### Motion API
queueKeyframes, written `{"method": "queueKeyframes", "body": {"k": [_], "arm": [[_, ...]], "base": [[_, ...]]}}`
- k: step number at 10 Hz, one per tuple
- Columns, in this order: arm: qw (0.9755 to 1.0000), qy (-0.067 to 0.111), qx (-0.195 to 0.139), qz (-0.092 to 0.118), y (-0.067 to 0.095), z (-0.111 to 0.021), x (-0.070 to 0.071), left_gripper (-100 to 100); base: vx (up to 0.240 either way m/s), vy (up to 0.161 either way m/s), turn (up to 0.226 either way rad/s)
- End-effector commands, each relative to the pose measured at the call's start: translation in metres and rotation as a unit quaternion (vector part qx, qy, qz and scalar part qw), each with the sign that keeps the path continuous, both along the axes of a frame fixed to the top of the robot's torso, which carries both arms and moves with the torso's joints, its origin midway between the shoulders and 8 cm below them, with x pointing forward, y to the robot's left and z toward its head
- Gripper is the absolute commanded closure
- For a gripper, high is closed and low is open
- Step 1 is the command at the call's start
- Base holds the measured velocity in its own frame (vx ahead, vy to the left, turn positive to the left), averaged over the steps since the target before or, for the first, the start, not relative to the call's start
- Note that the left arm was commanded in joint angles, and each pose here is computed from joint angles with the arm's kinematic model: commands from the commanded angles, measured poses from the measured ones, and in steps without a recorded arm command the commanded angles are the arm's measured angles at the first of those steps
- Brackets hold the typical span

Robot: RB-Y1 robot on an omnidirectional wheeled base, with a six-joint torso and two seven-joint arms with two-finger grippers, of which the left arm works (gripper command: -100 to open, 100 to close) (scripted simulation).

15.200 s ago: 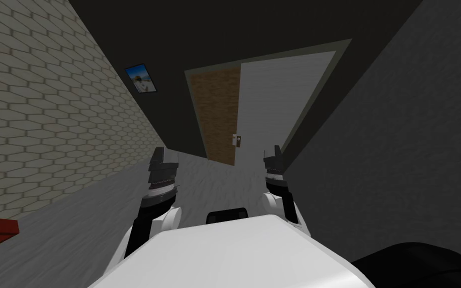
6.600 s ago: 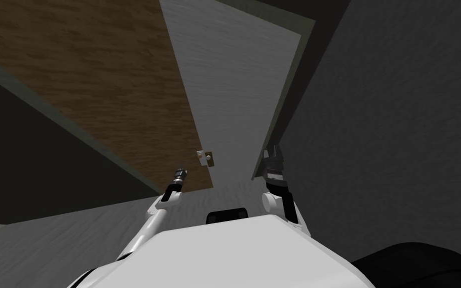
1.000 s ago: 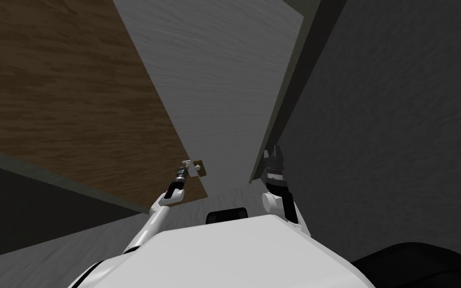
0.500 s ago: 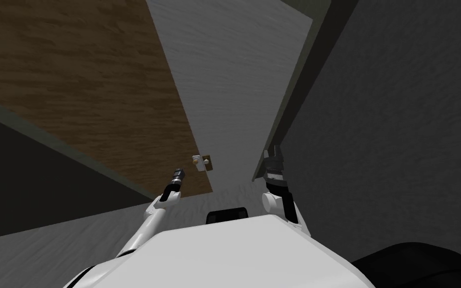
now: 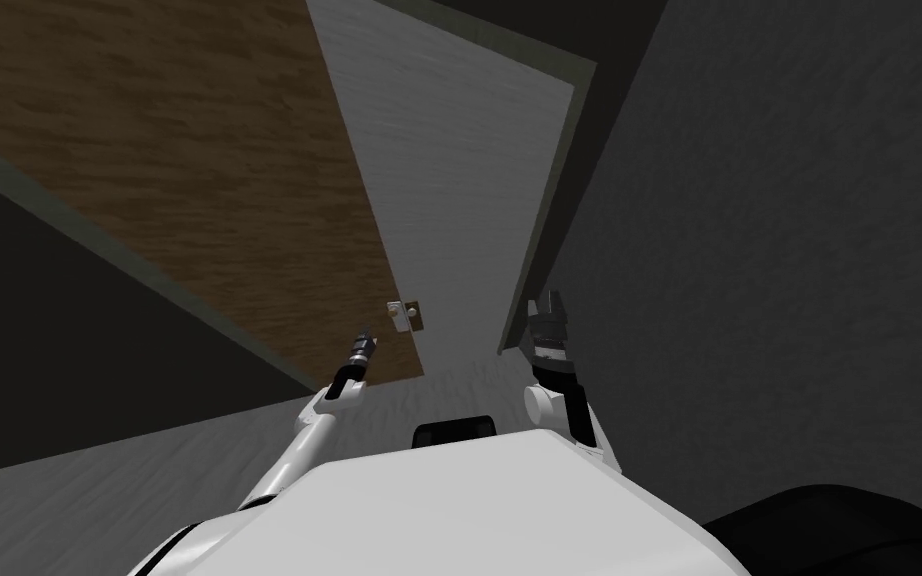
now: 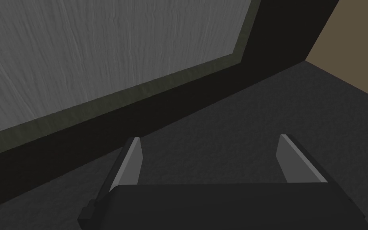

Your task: Pull the door open

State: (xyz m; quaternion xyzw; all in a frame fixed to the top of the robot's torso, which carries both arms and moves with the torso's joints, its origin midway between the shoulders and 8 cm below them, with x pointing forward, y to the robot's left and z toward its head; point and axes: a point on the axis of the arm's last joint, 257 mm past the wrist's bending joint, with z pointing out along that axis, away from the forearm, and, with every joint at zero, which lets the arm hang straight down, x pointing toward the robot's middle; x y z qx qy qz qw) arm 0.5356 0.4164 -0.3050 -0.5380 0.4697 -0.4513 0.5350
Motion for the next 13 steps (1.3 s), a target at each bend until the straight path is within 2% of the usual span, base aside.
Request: {"method": "queueKeyframes", "body": {"k": [1,2,3,4,7,8,10,12,13], "arm": [[1.0,-0.003,-0.003,-0.008,-0.01,0.002,0.0,-100],[0.9997,-0.01,-0.007,-0.02,-0.024,0.008,0.006,-100],[0.9999,-0.007,-0.005,-0.013,-0.019,0.005,0.003,-100],[1.0,0.004,0.002,0.006,0.007,-0.002,-0.008,-100],[0.999,0.018,0.014,0.04,0.051,-0.01,-0.026,-100],[0.9987,0.019,0.016,0.044,0.056,-0.01,-0.028,-100],[0.9989,0.016,0.014,0.042,0.052,-0.008,-0.025,-100],[0.9994,0.008,0.01,0.031,0.036,-0.004,-0.016,-100],[0.9998,0.002,0.006,0.021,0.021,-0.001,-0.009,-100]], "base": [[-0.153,-0.047,-0.051],[-0.097,-0.055,-0.146],[-0.039,-0.028,-0.036],[-0.041,0.063,0.207],[0.02,0.117,0.153],[0.141,0.114,0.057],[0.174,0.032,-0.029],[0.21,-0.039,-0.115],[0.219,-0.081,-0.173]]}}
